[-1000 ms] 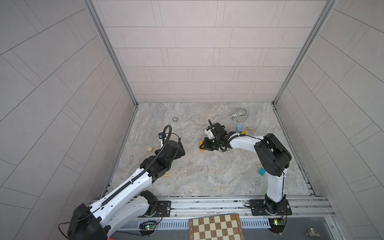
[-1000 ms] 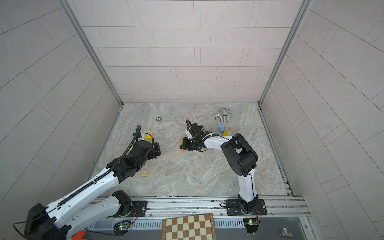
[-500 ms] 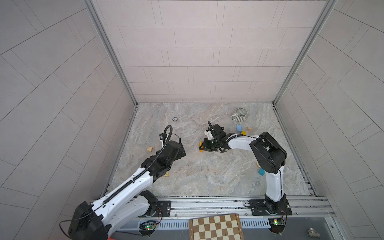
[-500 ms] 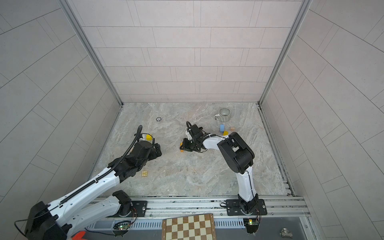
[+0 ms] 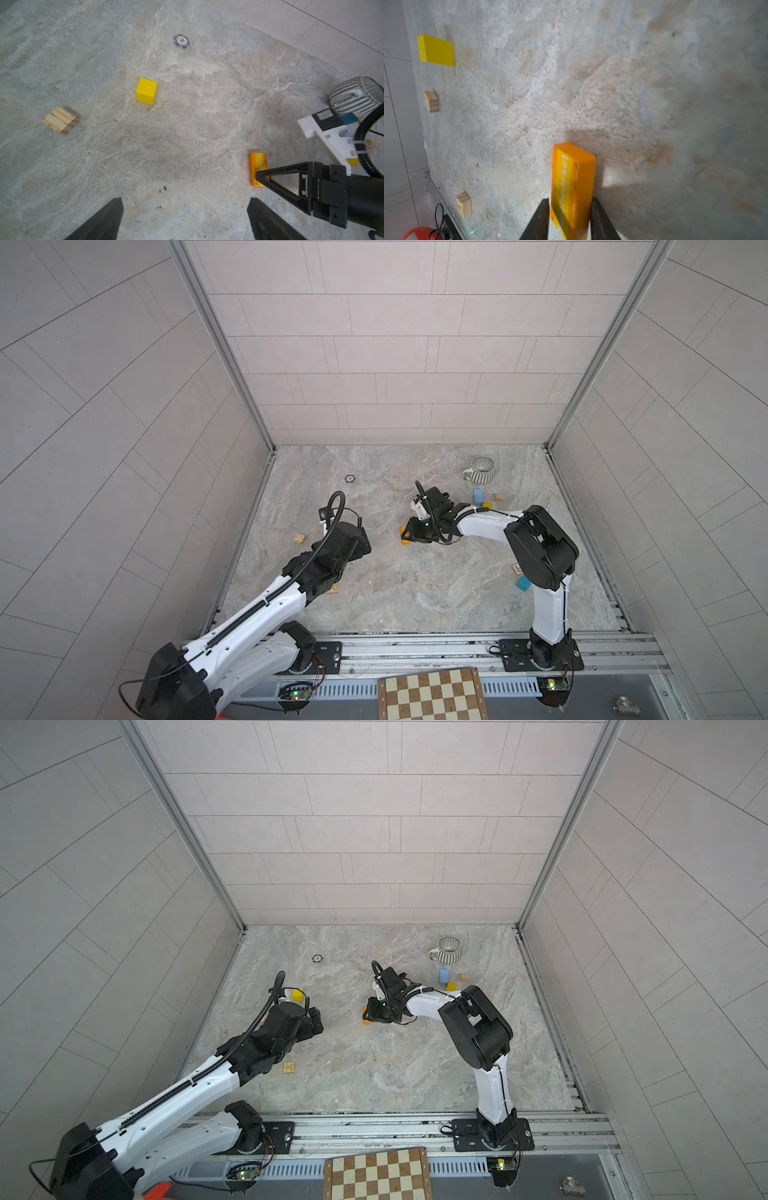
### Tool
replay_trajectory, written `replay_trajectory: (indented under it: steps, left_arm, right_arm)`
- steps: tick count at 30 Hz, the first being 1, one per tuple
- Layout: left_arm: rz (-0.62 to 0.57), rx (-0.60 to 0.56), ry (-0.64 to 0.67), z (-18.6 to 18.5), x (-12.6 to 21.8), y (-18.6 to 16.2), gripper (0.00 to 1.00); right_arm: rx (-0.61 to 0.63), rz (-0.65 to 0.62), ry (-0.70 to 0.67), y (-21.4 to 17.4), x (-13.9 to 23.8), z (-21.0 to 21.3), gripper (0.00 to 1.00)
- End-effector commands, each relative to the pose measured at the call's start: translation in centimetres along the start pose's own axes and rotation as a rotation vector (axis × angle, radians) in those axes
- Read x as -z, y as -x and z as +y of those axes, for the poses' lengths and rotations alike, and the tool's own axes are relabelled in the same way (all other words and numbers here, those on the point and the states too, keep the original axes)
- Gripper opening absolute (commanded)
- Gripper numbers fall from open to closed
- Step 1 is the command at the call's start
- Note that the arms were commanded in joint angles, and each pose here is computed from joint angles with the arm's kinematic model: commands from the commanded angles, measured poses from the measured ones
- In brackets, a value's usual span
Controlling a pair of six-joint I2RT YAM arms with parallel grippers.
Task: Build the wood block tower
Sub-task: 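Open the right gripper and raise it away from the orange block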
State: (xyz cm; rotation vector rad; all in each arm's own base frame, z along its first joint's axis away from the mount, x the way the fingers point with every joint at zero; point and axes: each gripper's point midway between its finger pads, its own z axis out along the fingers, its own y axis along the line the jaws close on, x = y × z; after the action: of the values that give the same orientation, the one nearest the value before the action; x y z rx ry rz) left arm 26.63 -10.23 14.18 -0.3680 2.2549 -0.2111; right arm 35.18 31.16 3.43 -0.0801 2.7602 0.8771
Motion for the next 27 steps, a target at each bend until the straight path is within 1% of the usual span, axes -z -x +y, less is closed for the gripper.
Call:
replay_trajectory:
  steps: [1, 5, 7, 8, 12, 14, 19, 23, 27]
  left_arm:
    - [-0.006, -0.011, 0.017, 0.7, 0.0, -0.1, 1.0]
    - [0.0, -0.019, 0.006, 0.4, 0.1, -0.2, 1.0]
    - [0.002, -0.034, 0.001, 0.2, 0.2, 0.0, 1.0]
    - [0.0, -0.063, 0.011, 0.3, 0.4, 0.3, 1.0]
    - [-0.006, -0.095, 0.021, 0.1, 1.0, 1.2, 1.0]
    - [0.005, -0.086, -0.01, -0.5, 1.2, 1.2, 1.0]
    - [0.052, -0.089, -0.071, -2.5, 1.3, 1.3, 1.0]
    - [0.089, -0.135, -0.079, -3.7, 1.8, 1.9, 1.0]
    - [0.147, -0.194, -0.065, -4.2, 2.0, 1.8, 1.0]
  right_arm:
    - [0.009, 0.007, -0.099, -0.2, 1.5, -1.6, 0.36]
    - [0.035, 0.001, -0.135, -0.1, 2.7, -2.0, 0.4]
    - [0.052, -0.004, -0.15, -0.1, 3.6, -1.9, 0.46]
    - [0.058, -0.008, -0.162, 0.0, 4.2, -1.9, 0.49]
    - [0.085, -0.035, -0.211, 0.2, 6.9, -2.1, 0.56]
    - [0.089, -0.054, -0.233, 0.4, 8.8, -2.3, 0.59]
    - [0.076, -0.092, -0.297, 0.3, 13.3, -3.9, 0.65]
    - [0.057, -0.115, -0.37, -0.3, 17.0, -6.0, 0.67]
    - [-0.003, -0.136, -0.421, -1.6, 19.9, -8.7, 0.69]
